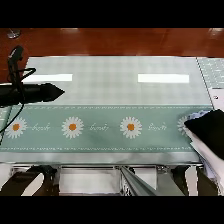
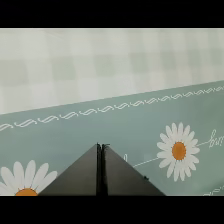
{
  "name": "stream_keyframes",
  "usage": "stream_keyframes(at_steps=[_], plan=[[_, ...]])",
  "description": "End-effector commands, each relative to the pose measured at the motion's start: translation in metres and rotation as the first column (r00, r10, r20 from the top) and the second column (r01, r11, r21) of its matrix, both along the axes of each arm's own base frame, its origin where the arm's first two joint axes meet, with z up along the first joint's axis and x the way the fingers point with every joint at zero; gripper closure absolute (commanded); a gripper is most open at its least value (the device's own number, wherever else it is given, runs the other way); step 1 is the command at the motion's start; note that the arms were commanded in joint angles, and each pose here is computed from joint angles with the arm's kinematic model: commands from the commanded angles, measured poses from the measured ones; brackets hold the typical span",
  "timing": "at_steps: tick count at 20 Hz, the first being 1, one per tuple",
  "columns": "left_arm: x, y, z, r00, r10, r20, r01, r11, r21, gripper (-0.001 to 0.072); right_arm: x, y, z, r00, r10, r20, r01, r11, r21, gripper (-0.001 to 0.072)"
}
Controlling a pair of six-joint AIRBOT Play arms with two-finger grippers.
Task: Fold the shirts.
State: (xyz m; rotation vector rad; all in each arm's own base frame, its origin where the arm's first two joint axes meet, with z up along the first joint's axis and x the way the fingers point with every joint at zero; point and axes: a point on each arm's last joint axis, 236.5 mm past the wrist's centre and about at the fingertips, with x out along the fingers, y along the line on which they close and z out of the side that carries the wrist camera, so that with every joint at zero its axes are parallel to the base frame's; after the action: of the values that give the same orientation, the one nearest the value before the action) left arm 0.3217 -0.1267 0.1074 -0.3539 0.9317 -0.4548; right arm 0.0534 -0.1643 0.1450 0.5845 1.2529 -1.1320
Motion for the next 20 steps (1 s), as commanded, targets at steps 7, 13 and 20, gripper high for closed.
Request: stream_keyframes(at_steps=[7, 13, 20], plan=[[0.067, -0.019, 0.107, 0.969, -0.039, 0.245, 0.044, 0.999, -0.015, 0.0684, 0.272, 0.116, 0.037, 0.58, 0.357, 0.732, -0.631, 0.765, 0.127, 0.0691], [0.074, 0.027, 0.043, 0.999, -0.017, 0.042, 0.002, 0.947, 0.32, 0.0684, 0.372, 0.269, -0.037, 0.28, 0.862, 0.422, -0.926, 0.359, -0.119, 0.0691], [0.048, 0.067, -0.047, 0.978, 0.124, -0.169, -0.055, 0.931, 0.362, 0.0683, 0.354, 0.256, -0.144, 0.389, 0.907, 0.162, -0.92, 0.374, 0.114, 0.0692]])
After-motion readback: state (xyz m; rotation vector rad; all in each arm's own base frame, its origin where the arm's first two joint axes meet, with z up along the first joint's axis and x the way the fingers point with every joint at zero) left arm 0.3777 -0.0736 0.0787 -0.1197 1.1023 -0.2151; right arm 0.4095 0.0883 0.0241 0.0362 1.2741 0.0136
